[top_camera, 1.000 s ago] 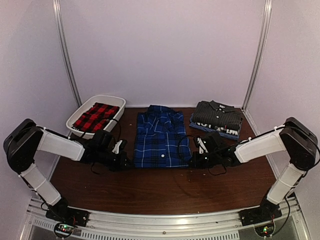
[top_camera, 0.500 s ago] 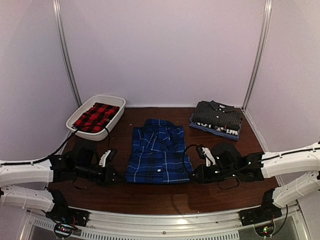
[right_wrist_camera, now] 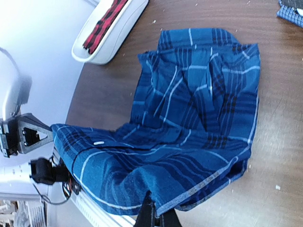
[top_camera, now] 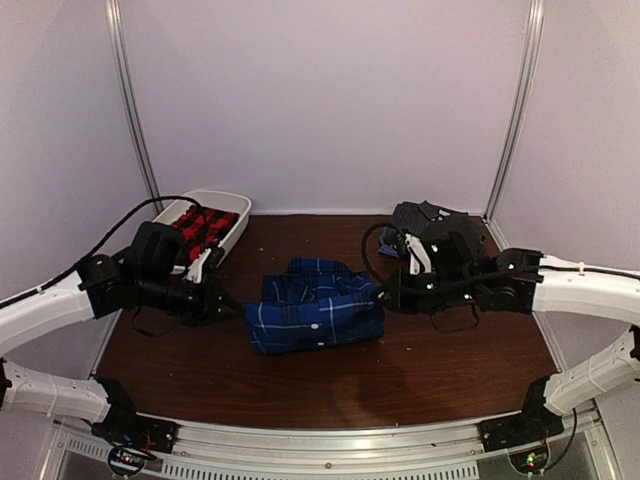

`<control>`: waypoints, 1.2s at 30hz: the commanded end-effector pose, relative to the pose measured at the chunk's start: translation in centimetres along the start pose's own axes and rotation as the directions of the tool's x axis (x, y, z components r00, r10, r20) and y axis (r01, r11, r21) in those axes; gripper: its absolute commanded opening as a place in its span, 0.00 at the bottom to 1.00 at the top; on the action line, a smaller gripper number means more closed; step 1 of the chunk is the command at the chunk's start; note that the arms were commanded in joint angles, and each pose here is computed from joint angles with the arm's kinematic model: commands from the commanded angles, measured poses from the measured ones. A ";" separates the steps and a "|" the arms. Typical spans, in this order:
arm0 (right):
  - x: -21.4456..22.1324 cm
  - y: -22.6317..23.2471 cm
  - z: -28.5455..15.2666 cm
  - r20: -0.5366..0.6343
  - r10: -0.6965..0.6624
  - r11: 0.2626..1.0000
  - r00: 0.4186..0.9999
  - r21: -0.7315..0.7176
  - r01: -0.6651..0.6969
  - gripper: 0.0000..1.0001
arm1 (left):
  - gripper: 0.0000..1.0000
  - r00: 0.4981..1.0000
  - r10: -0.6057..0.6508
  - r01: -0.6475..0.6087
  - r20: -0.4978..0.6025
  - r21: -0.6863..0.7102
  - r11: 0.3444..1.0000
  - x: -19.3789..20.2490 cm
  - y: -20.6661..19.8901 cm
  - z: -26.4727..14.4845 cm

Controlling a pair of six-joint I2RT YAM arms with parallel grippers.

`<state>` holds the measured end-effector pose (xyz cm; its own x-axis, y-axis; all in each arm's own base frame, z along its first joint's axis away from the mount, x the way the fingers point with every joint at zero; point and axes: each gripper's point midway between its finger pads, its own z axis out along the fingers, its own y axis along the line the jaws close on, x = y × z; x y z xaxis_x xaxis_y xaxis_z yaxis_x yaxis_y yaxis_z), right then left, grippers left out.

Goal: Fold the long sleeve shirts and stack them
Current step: Fold the 2/3-rectangle-folded shirt at the center of the board.

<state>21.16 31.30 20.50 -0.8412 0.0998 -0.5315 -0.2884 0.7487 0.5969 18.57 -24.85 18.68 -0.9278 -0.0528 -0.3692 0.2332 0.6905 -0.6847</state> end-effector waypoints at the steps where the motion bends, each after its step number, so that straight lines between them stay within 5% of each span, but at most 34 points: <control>1: -6.3 -3.3 4.1 0.023 -0.032 0.997 0.999 0.070 0.031 0.00 | 0.00 0.995 0.094 -0.095 0.033 0.005 0.995 -7.9 1.5 2.0; 6: -13.5 -8.8 12.8 0.021 0.015 0.994 1.000 0.108 -0.017 0.00 | 0.00 0.996 0.083 -0.083 0.016 0.021 0.996 -17.5 6.1 9.4; 12: -16.4 -14.4 19.7 -0.013 0.073 0.981 0.997 0.182 -0.069 0.00 | 0.00 1.000 0.008 -0.008 -0.002 0.009 1.000 -22.8 11.2 16.7; 15: -16.9 -15.4 20.0 0.003 0.082 0.976 0.997 0.203 -0.081 0.00 | 0.00 1.000 0.008 -0.008 0.026 0.003 1.000 -24.4 11.2 17.1; 21: -18.5 -15.2 17.7 0.063 0.043 0.964 0.997 0.260 -0.058 0.36 | 0.00 0.995 -0.014 0.022 0.097 -0.083 0.996 -25.8 12.5 15.2; 26: -19.7 -12.9 14.6 0.121 -0.047 0.953 0.991 0.302 0.008 0.53 | 0.44 0.980 0.014 0.021 0.196 -0.176 0.984 -27.7 12.9 11.8; 27: -19.3 -12.1 14.4 0.120 -0.079 0.949 0.990 0.313 0.038 0.55 | 0.47 0.977 0.026 0.016 0.213 -0.191 0.981 -28.0 12.6 11.1; 31: -17.7 -10.4 14.1 0.107 -0.149 0.938 0.983 0.331 0.106 0.58 | 0.46 0.963 0.066 -0.012 0.261 -0.205 0.979 -28.0 10.6 8.9; 36: -15.4 -9.3 16.4 0.040 -0.217 0.933 0.975 0.301 0.195 0.52 | 0.30 0.973 0.117 -0.087 0.200 -0.154 0.984 -24.2 6.3 10.5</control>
<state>45.09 32.98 16.32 -0.7303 0.0533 -0.6811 -0.2602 0.9001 0.3494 48.33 -23.30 16.23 -0.8208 -0.1795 -0.5423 0.1889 0.8106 -0.5542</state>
